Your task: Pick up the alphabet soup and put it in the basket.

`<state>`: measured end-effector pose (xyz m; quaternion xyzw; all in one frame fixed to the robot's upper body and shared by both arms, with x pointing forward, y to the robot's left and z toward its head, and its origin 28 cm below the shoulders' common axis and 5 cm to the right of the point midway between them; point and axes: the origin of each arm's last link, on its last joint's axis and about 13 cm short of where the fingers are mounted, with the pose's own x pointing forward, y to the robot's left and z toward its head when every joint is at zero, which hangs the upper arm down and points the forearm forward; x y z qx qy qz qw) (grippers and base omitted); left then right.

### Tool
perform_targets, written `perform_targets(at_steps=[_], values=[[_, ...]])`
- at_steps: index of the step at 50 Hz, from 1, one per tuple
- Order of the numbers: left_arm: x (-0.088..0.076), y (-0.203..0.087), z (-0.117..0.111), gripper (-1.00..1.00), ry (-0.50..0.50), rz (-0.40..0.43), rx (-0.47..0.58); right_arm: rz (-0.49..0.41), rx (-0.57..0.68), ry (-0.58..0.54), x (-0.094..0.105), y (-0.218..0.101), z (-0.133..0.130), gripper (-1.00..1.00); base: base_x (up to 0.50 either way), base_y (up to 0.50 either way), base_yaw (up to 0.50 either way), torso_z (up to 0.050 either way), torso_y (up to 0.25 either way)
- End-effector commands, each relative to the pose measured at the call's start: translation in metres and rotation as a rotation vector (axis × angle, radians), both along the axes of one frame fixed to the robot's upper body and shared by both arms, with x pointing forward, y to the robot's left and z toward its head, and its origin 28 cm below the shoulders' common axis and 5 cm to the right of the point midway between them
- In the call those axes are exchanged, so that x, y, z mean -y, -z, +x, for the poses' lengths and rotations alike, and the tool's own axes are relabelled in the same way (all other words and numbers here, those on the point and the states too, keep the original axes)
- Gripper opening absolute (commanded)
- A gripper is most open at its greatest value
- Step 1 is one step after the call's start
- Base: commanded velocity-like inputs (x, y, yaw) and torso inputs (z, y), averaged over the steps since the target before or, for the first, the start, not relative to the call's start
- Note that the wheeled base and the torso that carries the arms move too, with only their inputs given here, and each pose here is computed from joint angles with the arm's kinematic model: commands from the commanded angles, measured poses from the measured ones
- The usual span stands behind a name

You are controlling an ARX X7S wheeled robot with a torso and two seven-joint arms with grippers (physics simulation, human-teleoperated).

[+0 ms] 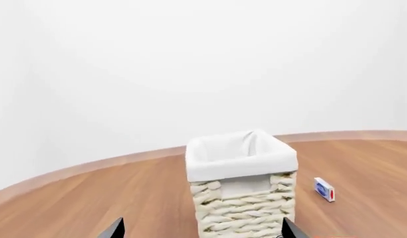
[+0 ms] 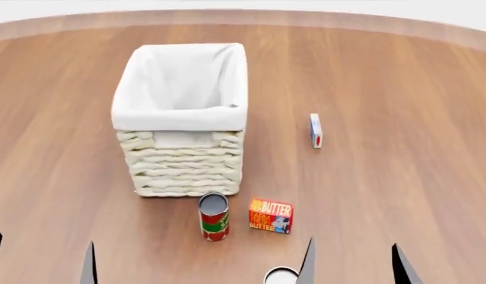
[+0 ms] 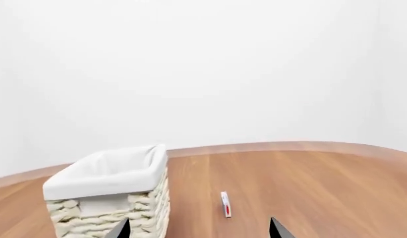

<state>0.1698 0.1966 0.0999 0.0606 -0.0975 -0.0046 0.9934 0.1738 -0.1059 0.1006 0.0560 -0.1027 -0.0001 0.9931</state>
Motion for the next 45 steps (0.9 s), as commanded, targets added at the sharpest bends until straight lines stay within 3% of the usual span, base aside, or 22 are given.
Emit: perform_targets(at_steps=[1, 25, 31, 32, 45], values=[[0.0010, -0.0015, -0.0008, 1.00, -0.001, 0.003, -0.001, 0.005, -0.005, -0.003, 0.0009, 0.0007, 0.0002, 1.00, 0.50, 0.00, 0.00, 0.000, 0.000], [0.0003, 0.0007, 0.0009, 1.00, -0.013, 0.011, -0.015, 0.019, -0.012, 0.002, 0.0009, 0.0013, 0.0004, 1.00, 0.50, 0.00, 0.00, 0.000, 0.000], [0.0009, 0.0019, 0.0017, 1.00, -0.010, 0.009, -0.024, 0.035, -0.030, -0.002, 0.0027, 0.0020, 0.0012, 1.00, 0.00, 0.00, 0.00, 0.000, 0.003], [0.0011, 0.0038, 0.0028, 1.00, -0.010, 0.011, -0.035, 0.003, -0.033, 0.006, 0.0023, 0.0058, 0.0017, 1.00, 0.00, 0.50, 0.00, 0.000, 0.000], [0.0014, 0.0039, 0.0030, 1.00, -0.008, 0.013, -0.036, 0.002, -0.031, 0.006, 0.0019, 0.0057, 0.0007, 1.00, 0.00, 0.50, 0.00, 0.000, 0.000]])
